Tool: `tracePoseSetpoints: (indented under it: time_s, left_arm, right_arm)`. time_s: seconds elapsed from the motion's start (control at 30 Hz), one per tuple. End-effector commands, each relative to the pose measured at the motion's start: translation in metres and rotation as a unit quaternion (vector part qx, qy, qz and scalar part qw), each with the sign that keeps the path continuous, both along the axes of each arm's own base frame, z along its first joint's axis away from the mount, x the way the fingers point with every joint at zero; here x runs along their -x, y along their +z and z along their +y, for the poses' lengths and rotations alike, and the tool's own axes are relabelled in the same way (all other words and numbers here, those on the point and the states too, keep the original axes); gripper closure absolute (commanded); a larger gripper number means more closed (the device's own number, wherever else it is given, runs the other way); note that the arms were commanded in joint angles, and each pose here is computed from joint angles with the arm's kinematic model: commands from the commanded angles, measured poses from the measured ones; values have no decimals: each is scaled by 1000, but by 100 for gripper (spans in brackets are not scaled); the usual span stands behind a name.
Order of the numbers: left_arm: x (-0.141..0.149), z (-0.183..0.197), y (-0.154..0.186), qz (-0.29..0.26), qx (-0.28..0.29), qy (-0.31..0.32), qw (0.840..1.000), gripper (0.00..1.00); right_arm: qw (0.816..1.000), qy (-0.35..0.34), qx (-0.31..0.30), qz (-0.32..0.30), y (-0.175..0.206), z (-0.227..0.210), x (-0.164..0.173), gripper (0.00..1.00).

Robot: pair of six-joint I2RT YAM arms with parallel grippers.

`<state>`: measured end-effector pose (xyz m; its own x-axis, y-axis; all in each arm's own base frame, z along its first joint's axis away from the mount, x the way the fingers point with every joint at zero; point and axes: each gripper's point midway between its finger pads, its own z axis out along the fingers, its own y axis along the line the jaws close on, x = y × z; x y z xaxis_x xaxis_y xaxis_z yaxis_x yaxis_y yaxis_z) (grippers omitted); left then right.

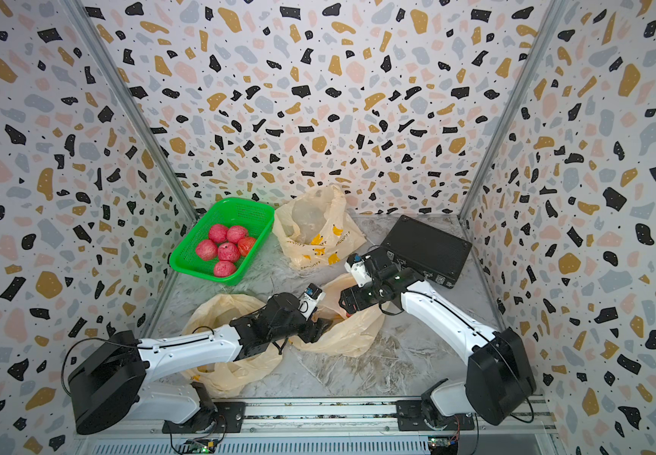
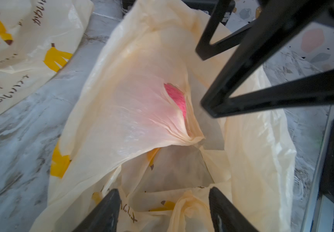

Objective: Untie the knot of a plastic bag & take out the apple
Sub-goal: Adjust the plastic bag at the center of the board.

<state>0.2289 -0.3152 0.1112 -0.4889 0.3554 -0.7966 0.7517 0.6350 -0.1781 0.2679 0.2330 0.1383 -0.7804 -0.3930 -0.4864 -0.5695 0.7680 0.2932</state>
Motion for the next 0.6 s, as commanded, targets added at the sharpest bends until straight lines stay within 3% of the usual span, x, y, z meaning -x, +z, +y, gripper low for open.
tracePoseSetpoints:
  time_s: [0.0, 0.23, 0.33, 0.57]
  left_arm:
    - [17, -11, -11, 14, -7, -41, 999, 29]
    - [29, -20, -32, 17, -35, -65, 997, 29]
    - [28, -23, -37, 18, -42, -69, 997, 29]
    - [32, -18, -62, 36, -72, -67, 995, 28]
  right_arm:
    - [1000, 12, 6, -20, -4, 6, -6, 13]
    - [999, 28, 40, 5, -44, 18, -1, 12]
    - [998, 11, 61, 0, -54, 13, -7, 17]
    - [996, -16, 85, -24, -42, 8, -25, 53]
